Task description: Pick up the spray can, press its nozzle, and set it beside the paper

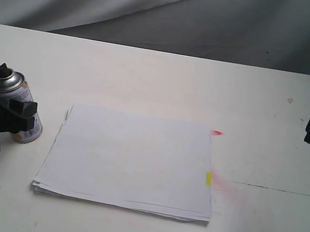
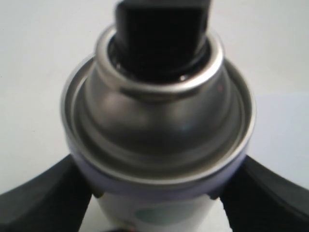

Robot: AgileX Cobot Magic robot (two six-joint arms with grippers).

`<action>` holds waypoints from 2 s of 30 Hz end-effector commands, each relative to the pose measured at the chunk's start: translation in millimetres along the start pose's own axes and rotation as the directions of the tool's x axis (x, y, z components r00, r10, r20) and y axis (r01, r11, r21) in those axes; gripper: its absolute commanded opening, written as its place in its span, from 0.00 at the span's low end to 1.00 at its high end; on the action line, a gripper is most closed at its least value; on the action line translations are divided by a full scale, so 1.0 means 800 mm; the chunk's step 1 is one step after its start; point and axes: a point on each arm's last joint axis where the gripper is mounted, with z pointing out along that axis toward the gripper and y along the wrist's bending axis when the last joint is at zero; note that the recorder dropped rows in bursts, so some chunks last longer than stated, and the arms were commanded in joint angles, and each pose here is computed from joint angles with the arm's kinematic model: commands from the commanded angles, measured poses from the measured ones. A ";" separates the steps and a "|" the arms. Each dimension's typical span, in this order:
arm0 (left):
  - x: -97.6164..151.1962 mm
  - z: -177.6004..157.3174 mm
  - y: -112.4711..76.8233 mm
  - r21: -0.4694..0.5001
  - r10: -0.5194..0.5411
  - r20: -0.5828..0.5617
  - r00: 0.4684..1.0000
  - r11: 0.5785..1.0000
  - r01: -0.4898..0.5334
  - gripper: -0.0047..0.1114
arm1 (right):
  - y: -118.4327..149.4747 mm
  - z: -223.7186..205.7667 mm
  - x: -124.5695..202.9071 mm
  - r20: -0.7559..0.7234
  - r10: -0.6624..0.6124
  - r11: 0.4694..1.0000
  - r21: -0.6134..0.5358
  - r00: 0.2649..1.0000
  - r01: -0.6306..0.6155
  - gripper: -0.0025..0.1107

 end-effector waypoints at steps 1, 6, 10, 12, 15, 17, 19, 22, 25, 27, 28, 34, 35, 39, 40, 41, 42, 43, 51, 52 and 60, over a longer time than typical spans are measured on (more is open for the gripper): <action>-0.013 -0.005 0.000 0.001 -0.024 0.075 0.997 1.000 0.024 0.59 | -0.002 0.000 0.000 0.003 0.007 1.000 0.008 1.000 -0.007 0.02; -0.020 -0.010 -0.001 -0.003 -0.019 0.086 0.996 1.000 0.019 0.63 | -0.002 0.000 0.000 0.003 0.007 1.000 0.008 1.000 -0.007 0.02; -0.018 -0.011 0.000 -0.010 -0.016 0.061 0.998 1.000 0.017 0.63 | -0.002 0.000 0.000 0.003 0.007 1.000 0.008 1.000 -0.007 0.02; -0.018 -0.011 0.000 -0.009 -0.016 0.064 0.998 1.000 0.017 0.63 | -0.002 0.000 0.000 0.003 0.007 1.000 0.008 1.000 -0.007 0.02; -0.023 -0.013 -0.001 -0.005 -0.012 0.094 0.996 1.000 0.012 0.63 | -0.002 0.000 0.000 0.003 0.007 1.000 0.008 1.000 -0.007 0.02; -0.031 -0.019 -0.002 -0.005 -0.003 0.122 0.993 1.000 0.003 0.63 | -0.002 0.000 0.000 0.003 0.007 1.000 0.008 1.000 -0.007 0.02; -0.042 -0.028 -0.002 -0.022 0.009 0.161 0.987 1.000 -0.006 0.63 | -0.002 0.000 0.000 0.003 0.007 1.000 0.008 1.000 -0.007 0.02; -0.062 -0.045 -0.003 -0.046 0.049 0.236 0.970 0.998 -0.039 0.63 | -0.002 0.000 0.000 0.003 0.007 1.000 0.008 1.000 -0.007 0.02; -0.080 -0.067 -0.007 -0.055 0.065 0.295 0.953 0.997 -0.051 0.63 | -0.002 0.000 0.000 0.003 0.007 1.000 0.008 1.000 -0.007 0.02; -0.088 -0.080 -0.008 -0.062 0.072 0.310 0.948 0.996 -0.056 0.63 | -0.002 0.000 0.000 0.003 0.007 1.000 0.008 1.000 -0.007 0.02; -0.093 -0.088 -0.009 -0.065 0.070 0.322 0.944 0.997 -0.052 0.63 | -0.002 0.000 0.000 0.003 0.007 1.000 0.008 1.000 -0.007 0.02; -0.115 -0.139 -0.016 -0.090 0.095 0.394 0.914 0.994 -0.064 0.63 | -0.002 0.000 0.000 0.003 0.007 1.000 0.008 1.000 -0.007 0.02; -0.120 -0.151 -0.018 -0.095 0.100 0.416 0.904 0.993 -0.066 0.62 | -0.002 0.000 0.000 0.003 0.007 1.000 0.008 1.000 -0.007 0.02; -0.131 -0.204 -0.025 -0.089 0.063 0.506 0.860 0.996 -0.021 0.59 | -0.002 0.000 0.000 0.003 0.007 1.000 0.008 1.000 -0.007 0.02; -0.132 -0.218 -0.027 -0.084 0.049 0.530 0.847 0.996 -0.005 0.58 | -0.002 0.000 0.000 0.003 0.007 1.000 0.008 1.000 -0.007 0.02; -0.133 -0.232 -0.029 -0.083 0.044 0.553 0.832 0.997 0.002 0.57 | -0.002 0.000 0.000 0.003 0.007 1.000 0.008 1.000 -0.007 0.02; -0.133 -0.243 -0.030 -0.079 0.036 0.571 0.820 0.997 0.011 0.57 | -0.002 0.000 0.000 0.003 0.007 1.000 0.008 1.000 -0.007 0.02; -0.133 -0.256 -0.032 -0.076 0.031 0.593 0.804 0.997 0.018 0.55 | -0.002 0.000 0.000 0.003 0.007 1.000 0.008 1.000 -0.007 0.02; -0.106 -0.321 -0.036 -0.119 0.032 0.599 0.800 0.992 0.050 0.36 | -0.002 0.000 0.000 0.003 0.007 1.000 0.008 1.000 -0.007 0.02; -0.101 -0.326 -0.036 -0.115 0.012 0.592 0.806 0.991 0.069 0.32 | -0.001 0.000 0.000 0.001 0.006 1.000 0.005 1.000 -0.006 0.02; -0.087 -0.351 -0.037 -0.093 -0.036 0.620 0.783 0.988 0.120 0.04 | 0.004 0.001 0.001 0.000 -0.008 1.000 -0.014 1.000 0.008 0.02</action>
